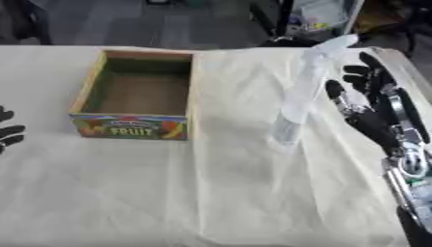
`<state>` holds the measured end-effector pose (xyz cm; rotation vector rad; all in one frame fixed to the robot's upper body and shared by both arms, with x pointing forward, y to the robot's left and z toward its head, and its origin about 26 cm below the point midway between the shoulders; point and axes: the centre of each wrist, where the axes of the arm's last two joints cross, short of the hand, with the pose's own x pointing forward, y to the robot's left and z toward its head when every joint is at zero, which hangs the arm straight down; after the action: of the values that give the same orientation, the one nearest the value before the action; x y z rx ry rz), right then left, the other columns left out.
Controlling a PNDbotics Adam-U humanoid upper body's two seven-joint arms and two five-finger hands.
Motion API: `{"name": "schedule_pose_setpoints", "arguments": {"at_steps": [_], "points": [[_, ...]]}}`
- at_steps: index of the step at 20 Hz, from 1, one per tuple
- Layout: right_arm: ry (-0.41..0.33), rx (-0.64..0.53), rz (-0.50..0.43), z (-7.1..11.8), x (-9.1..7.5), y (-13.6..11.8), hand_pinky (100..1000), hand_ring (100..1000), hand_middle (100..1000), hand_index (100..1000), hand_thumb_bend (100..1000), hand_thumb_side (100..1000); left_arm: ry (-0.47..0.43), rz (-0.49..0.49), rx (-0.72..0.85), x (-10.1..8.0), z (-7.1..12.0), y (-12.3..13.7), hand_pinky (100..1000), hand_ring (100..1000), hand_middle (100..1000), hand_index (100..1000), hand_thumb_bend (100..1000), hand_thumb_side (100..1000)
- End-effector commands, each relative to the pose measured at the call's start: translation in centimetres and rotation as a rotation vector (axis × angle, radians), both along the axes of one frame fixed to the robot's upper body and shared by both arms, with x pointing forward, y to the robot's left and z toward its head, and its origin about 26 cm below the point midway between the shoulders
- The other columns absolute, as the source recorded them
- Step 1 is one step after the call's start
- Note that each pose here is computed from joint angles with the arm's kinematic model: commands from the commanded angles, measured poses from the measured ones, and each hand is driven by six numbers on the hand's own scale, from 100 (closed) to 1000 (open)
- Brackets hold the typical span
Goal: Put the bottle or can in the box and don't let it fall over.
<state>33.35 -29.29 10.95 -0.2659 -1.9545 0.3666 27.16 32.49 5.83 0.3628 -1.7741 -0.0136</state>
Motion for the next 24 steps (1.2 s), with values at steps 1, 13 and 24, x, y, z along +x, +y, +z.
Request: {"name": "schedule_pose_setpoints", "arguments": {"at_steps": [1, 13, 24], "points": [[-0.013, -0.004, 0.011, 0.7, 0.4, 0.0, 935, 851, 813, 1000, 430, 523, -0.031, -0.011, 0.019, 0.1, 1.0, 0.0, 761, 726, 794, 886, 388, 805], [0.007, -0.006, 0.038, 0.4, 1.1, 0.7, 936, 849, 811, 1000, 429, 531, -0.030, -0.012, 0.018, 0.0, 0.9, 0.0, 761, 728, 797, 887, 389, 807], [0.019, -0.027, 0.026, 0.3, 1.5, 0.6, 939, 853, 815, 1000, 423, 531, -0.029, -0.013, 0.019, 0.0, 0.9, 0.0, 762, 729, 797, 887, 389, 808]]}}
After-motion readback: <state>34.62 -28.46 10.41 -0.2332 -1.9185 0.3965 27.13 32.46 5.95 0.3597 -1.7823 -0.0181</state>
